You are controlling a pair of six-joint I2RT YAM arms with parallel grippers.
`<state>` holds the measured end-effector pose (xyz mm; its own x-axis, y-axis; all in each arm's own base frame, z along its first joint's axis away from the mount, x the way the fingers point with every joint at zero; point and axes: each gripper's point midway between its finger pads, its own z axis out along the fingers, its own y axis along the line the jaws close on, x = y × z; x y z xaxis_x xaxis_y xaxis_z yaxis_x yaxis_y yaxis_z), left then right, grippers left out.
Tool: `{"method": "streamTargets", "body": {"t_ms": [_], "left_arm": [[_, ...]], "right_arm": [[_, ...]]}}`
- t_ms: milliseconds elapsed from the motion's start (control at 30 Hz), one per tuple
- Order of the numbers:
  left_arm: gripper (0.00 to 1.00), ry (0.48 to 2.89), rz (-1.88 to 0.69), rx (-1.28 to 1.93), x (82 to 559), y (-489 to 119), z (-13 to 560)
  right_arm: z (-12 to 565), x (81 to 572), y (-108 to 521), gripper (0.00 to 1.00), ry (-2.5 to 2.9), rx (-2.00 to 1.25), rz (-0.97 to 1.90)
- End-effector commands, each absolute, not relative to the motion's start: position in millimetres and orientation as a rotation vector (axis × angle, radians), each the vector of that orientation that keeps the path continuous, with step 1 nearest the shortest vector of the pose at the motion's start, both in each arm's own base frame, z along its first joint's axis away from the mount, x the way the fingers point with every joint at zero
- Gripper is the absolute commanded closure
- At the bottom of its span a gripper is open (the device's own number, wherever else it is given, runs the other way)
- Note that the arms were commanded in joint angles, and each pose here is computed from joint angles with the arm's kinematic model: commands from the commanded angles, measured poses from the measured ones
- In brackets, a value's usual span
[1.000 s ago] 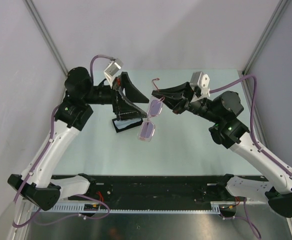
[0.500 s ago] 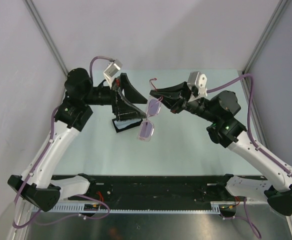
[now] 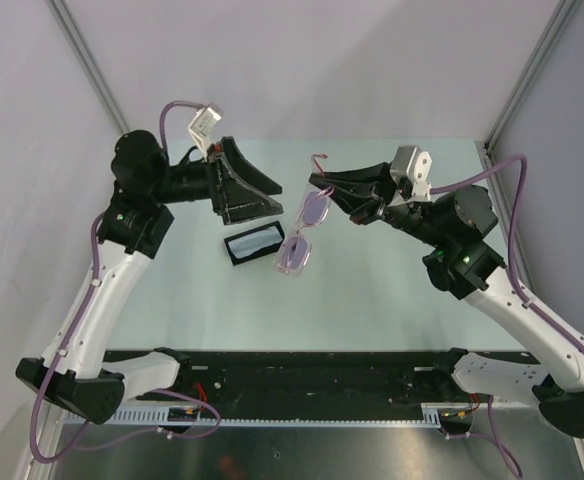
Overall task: Organize the sunglasses
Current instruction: Fold the left temple of the sunglasses on the sunglasses, then pass from the right arm to the left
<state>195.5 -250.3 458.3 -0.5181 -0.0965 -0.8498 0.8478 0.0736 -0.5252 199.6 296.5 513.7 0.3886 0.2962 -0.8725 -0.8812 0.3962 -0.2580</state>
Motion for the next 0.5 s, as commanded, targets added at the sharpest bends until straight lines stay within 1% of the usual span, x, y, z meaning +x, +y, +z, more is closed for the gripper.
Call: {"method": "streamTargets", "body": {"t_ms": [0,67,167,200,300,467], "left_arm": [[0.05,1.602,-1.708,0.865,167.9,-259.3,462.8],[0.08,1.606,-1.745,0.902,159.3,-261.1,461.5],[0.19,1.612,-1.765,0.911,159.6,-262.3,463.0],[0.31,1.628,-1.778,0.896,161.6,-263.3,462.6],[0.45,1.675,-1.809,0.866,167.8,-268.0,456.0],[0.46,1.675,-1.825,0.886,163.4,-271.4,454.7]], "right_arm": [[539.8,199.3,289.8,1.00,0.752,-0.821,0.804],[537.5,204.5,292.9,1.00,0.753,-0.841,0.774],[529.7,210.2,297.5,1.00,0.773,-0.857,0.762],[527.9,211.1,298.6,1.00,0.777,-0.862,0.762],[528.2,210.1,299.8,1.00,0.773,-0.863,0.772],[528.9,209.1,301.6,1.00,0.762,-0.868,0.776]]}}
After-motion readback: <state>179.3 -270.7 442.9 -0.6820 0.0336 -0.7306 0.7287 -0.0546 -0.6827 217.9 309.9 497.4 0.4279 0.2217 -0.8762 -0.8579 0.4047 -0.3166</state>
